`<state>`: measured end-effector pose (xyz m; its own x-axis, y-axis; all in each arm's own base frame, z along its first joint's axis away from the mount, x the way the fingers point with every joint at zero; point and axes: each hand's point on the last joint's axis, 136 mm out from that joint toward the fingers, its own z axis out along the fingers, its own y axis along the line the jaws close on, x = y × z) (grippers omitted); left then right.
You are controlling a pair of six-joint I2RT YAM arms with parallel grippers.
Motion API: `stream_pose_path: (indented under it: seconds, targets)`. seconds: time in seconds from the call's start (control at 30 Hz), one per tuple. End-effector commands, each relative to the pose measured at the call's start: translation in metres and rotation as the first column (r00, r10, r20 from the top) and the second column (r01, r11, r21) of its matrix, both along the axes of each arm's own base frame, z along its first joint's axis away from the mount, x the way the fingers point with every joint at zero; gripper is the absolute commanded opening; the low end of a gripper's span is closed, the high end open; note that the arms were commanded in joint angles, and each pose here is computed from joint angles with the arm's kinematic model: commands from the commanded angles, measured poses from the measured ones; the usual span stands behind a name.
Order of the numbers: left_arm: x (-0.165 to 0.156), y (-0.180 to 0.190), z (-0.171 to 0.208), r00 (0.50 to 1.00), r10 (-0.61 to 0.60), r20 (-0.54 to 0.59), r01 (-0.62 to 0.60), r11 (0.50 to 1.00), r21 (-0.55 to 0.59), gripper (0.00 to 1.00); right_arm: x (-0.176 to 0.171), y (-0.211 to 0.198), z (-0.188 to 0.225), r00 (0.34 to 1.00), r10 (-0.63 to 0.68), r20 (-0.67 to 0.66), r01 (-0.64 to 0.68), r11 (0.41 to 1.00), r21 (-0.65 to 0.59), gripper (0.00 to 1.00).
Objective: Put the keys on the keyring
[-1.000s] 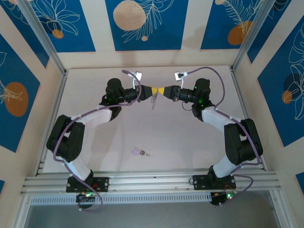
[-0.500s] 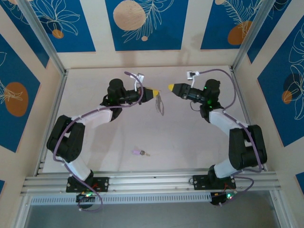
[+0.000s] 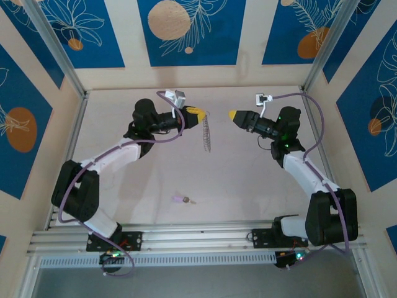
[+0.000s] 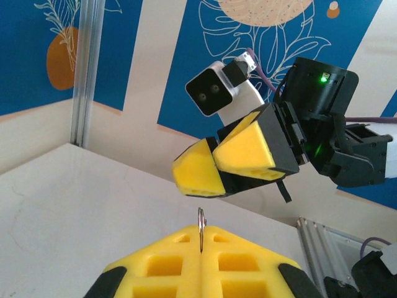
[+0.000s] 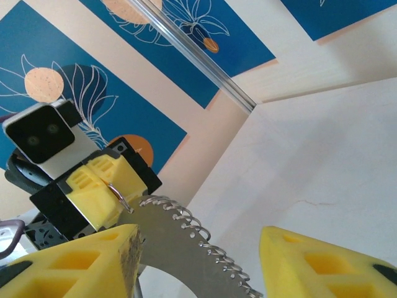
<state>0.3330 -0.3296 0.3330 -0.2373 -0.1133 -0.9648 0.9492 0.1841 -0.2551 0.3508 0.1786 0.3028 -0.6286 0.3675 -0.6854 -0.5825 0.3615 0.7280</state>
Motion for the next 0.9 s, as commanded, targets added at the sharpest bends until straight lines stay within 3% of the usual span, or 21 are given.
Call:
stream_pose_path:
  seconds: [0.0,0.53,0.87]
  targets:
    - [-0.014,0.002,0.047,0.983,0.005,0.183,0.007,0.998,-0.065,0.00,-0.007,0.007,0.001,0.999,0.035,0.030,-0.035,0.999,-0.026,0.52]
    - [-0.021,0.010,0.069,0.986,0.026,0.164,0.010,0.977,-0.215,0.00,-0.027,0.043,0.032,0.979,0.150,0.139,-0.148,0.989,-0.027,0.43]
    - [-0.028,0.001,0.060,0.990,-0.081,0.117,0.099,0.982,-0.159,0.00,-0.045,0.042,0.053,0.954,0.193,0.228,-0.176,0.980,-0.096,0.41]
